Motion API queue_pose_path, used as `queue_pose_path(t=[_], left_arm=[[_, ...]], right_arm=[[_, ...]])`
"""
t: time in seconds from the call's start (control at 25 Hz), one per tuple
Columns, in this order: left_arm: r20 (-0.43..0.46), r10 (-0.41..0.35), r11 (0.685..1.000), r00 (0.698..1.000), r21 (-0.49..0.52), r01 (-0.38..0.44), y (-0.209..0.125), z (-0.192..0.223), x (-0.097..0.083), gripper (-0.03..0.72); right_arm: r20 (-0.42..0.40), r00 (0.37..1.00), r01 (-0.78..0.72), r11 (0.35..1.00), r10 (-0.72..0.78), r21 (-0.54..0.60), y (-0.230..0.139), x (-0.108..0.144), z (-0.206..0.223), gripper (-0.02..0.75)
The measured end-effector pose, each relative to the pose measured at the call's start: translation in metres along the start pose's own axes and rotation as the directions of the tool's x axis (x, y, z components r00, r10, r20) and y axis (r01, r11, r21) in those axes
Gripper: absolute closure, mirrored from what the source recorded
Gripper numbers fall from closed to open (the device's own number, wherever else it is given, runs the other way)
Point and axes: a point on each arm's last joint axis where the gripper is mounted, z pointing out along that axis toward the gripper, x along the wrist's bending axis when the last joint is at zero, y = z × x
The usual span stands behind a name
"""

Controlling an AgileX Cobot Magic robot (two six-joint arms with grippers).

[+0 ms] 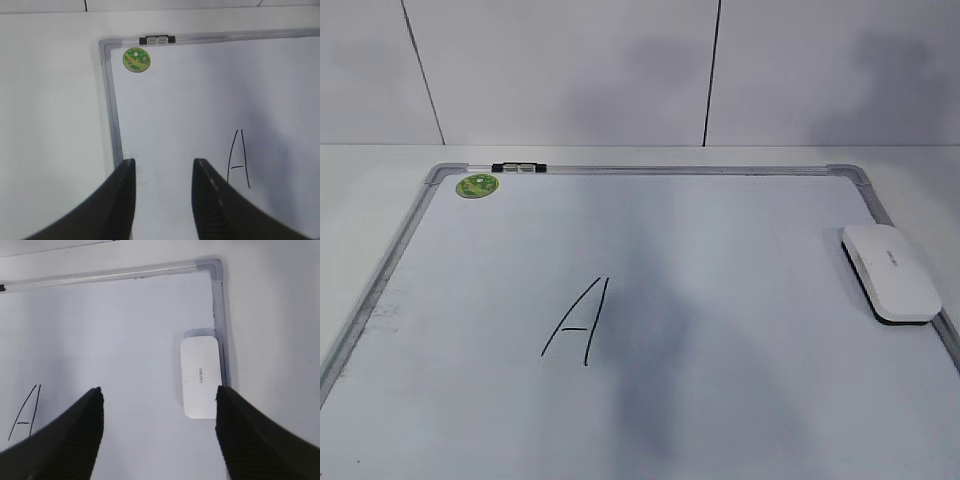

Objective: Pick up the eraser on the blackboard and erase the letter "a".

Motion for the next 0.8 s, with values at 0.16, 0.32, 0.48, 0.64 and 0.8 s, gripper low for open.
queue_pose_path(t=[0.16,0.32,0.48,0.64,0.8], left_arm=[[-0.001,0.024,0.997,1.0,-0.071,-0.024,-0.011,-0.031,-0.009,0.403],[0.0,0.048,0.988,0.999,-0.15,-0.047,-0.025,-0.062,-0.017,0.403],[0.011,0.077,0.971,0.997,-0.228,-0.072,-0.041,-0.091,-0.028,0.403],[0.043,0.111,0.95,0.993,-0.297,-0.093,-0.058,-0.116,-0.038,0.403],[0.078,0.139,0.929,0.987,-0.355,-0.103,-0.075,-0.137,-0.047,0.411]], right_arm=[[-0.024,1.0,-0.009,1.0,0.008,-0.02,-0.02,0.0,-0.02,0.178],[-0.044,0.999,-0.015,1.0,0.014,-0.023,-0.046,-0.002,-0.034,0.178],[-0.058,0.998,-0.018,0.999,0.016,-0.042,-0.071,-0.004,-0.049,0.178],[-0.073,0.997,-0.021,0.996,0.015,-0.09,-0.09,-0.006,-0.069,0.178],[-0.102,0.995,-0.033,0.989,0.018,-0.145,-0.103,-0.005,-0.087,0.178]])
